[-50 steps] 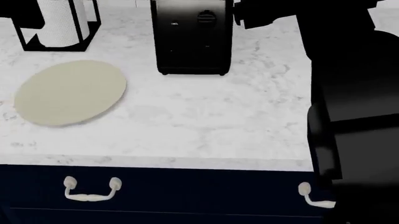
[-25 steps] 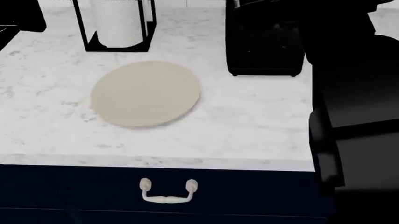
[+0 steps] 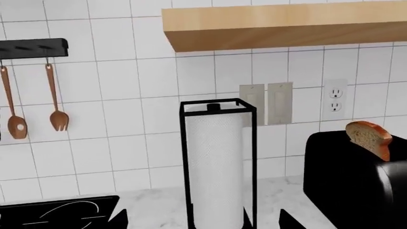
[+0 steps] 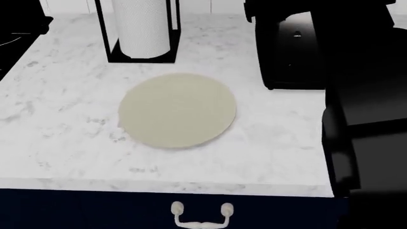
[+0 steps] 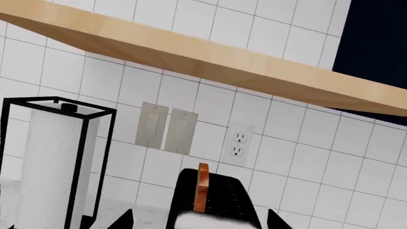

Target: Place the toasted item on a plate.

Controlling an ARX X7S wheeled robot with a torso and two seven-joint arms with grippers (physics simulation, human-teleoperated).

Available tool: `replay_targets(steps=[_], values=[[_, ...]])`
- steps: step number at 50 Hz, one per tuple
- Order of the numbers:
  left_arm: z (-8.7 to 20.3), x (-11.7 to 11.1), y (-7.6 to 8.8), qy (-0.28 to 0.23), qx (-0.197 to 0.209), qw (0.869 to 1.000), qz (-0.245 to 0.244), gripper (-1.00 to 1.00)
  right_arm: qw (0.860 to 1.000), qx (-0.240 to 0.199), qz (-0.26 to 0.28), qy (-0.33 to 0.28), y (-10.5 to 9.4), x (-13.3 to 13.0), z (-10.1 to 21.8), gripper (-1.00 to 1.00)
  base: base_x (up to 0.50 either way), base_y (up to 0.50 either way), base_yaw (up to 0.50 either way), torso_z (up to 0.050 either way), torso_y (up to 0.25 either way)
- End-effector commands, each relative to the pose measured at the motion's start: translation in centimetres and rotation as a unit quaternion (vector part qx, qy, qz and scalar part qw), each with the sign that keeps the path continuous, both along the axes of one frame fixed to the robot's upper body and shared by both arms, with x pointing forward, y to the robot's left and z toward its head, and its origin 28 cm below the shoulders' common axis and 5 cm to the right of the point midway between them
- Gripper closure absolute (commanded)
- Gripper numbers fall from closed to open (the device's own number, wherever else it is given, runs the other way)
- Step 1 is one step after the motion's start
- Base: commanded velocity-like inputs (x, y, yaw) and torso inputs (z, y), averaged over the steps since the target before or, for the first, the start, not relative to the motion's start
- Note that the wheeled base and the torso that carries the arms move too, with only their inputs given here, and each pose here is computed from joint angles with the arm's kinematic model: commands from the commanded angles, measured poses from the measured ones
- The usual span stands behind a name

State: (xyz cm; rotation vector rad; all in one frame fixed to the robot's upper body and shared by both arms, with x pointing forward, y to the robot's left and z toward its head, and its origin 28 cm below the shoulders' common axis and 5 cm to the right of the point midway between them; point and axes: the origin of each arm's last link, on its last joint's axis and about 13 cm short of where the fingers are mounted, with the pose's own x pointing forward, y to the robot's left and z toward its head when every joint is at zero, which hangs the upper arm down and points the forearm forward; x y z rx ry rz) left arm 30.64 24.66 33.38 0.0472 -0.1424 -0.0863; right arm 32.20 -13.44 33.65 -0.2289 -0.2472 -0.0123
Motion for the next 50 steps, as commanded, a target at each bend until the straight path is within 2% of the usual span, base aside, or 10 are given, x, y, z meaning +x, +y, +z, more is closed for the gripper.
replay_targets(steps=[1,45,50], values=[[0.30,-0.31,-0.17,-0.004,0.000,1.000,-0.006,-1.00,1.000,0.000,-0.006,-0.005,-0.15,-0.41,0.45,-1.00,0.50,0.00,0.00,0.000,0.000],[0.66,-0.53,-0.31,-0.009,0.002,1.000,-0.009,-1.00,1.000,0.000,-0.005,-0.002,-0.46,-1.00,0.31,-1.00,0.50,0.00,0.00,0.000,0.001],[0.73,-0.60,-0.27,-0.009,0.003,1.000,-0.008,-1.00,1.000,-0.002,-0.003,-0.001,-0.37,-1.04,0.46,-1.00,0.00,0.00,0.00,0.000,0.000]])
